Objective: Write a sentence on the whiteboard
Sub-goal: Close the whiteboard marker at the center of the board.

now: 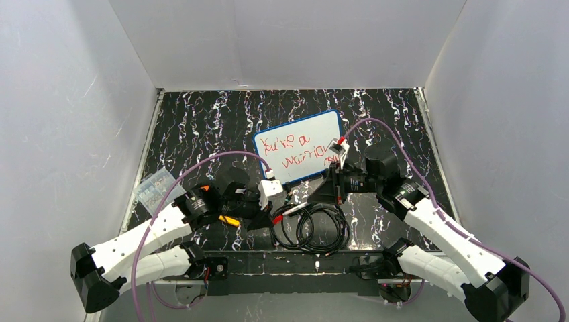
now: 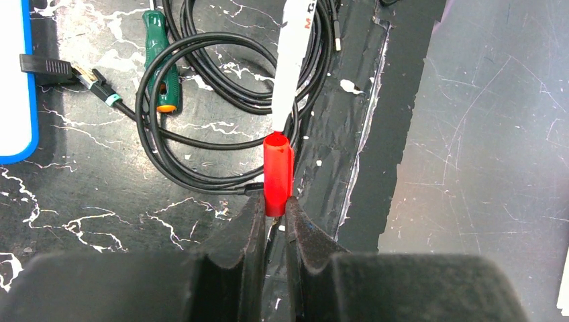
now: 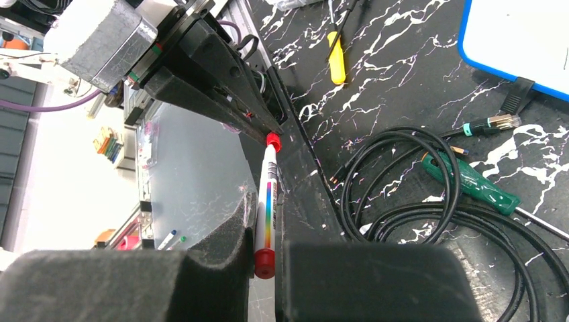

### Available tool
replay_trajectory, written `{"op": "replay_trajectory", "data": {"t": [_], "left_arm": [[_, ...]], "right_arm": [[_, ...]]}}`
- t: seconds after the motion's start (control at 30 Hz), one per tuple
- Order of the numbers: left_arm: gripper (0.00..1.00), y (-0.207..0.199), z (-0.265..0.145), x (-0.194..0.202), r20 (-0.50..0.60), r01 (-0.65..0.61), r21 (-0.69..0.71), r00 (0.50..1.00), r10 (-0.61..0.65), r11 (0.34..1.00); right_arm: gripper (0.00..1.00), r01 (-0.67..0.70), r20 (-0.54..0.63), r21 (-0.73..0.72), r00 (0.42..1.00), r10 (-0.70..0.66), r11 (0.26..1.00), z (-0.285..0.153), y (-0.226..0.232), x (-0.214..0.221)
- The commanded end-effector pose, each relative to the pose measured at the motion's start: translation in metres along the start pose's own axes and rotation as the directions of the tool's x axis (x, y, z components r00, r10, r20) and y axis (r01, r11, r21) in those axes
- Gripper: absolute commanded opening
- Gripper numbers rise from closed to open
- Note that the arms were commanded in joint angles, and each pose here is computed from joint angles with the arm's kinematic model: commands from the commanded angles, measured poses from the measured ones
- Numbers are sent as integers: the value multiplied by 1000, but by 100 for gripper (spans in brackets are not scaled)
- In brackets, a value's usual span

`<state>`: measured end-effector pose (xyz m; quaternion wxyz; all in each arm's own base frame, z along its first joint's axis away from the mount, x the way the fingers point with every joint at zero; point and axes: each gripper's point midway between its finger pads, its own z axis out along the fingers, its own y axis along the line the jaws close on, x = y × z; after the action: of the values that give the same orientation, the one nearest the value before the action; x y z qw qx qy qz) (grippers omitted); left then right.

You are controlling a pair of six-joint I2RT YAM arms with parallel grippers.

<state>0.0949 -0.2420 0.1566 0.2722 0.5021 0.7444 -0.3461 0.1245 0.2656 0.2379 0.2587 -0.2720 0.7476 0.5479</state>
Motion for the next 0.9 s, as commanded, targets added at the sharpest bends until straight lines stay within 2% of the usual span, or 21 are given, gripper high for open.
{"op": "replay_trajectory", "data": {"t": [0.0,0.23,0.87], "left_arm": [[0,-3,-2,3,-8,-11,7,1000,11,1000],[0,-3,-2,4,-8,-10,8,1000,10,1000],[0,-5,-1,6,-17,-9,15,1000,9,1000]], "right_arm": [[1,11,-21,-39,1000,-12,999,-1,5,2],[1,-7,-40,-46,999,5,999,1,2,10],[1,37,11,-41,999,-36,999,-4,11,-5]]}}
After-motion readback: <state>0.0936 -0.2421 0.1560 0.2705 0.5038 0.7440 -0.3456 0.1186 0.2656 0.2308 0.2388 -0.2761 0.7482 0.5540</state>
